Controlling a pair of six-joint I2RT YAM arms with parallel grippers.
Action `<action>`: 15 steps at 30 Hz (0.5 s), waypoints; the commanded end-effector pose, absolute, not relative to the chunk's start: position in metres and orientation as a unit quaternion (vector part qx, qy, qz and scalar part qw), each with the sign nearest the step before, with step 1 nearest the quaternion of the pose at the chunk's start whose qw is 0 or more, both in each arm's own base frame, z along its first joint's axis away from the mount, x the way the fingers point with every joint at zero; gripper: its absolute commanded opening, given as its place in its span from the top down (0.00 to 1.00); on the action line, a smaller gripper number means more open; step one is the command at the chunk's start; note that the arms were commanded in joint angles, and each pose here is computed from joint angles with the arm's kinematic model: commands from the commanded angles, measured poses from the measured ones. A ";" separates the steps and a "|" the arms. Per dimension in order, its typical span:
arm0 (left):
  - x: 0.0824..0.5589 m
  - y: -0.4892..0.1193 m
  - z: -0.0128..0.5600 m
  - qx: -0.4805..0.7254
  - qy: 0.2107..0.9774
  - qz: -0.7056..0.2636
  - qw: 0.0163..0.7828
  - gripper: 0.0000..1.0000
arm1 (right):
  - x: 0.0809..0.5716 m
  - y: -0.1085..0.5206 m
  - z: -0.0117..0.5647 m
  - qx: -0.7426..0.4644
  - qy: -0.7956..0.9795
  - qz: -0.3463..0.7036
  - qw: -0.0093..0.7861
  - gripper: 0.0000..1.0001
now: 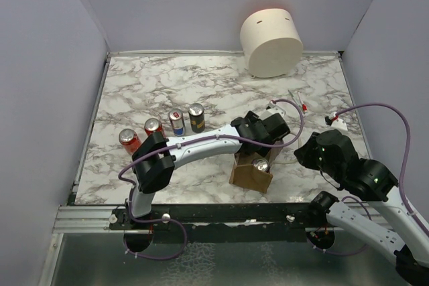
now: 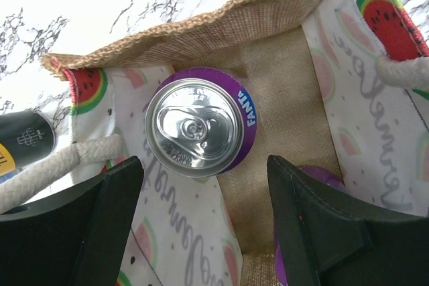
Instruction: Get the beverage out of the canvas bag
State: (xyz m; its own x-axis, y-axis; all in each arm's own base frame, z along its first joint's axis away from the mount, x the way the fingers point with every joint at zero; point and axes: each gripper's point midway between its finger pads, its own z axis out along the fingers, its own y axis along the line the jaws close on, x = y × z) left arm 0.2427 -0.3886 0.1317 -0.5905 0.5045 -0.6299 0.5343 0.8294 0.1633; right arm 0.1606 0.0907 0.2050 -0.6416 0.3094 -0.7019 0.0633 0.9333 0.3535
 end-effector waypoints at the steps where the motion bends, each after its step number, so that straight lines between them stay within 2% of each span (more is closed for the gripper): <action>1: 0.247 -0.393 0.121 0.294 0.895 -0.025 0.335 0.22 | 0.162 0.087 0.208 0.113 0.889 0.146 0.418 0.89; 15: 0.262 -0.392 0.099 0.303 0.898 0.001 0.319 0.18 | 0.162 0.087 0.208 0.113 0.889 0.148 0.418 0.89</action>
State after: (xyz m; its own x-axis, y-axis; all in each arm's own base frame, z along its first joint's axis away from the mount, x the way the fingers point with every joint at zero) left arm 0.2545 -0.3876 0.0914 -0.6185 0.5540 -0.5573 0.5411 0.8145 0.2091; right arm 0.1606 0.0907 0.2050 -0.6416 0.3094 -0.7019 0.0633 0.9333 0.3535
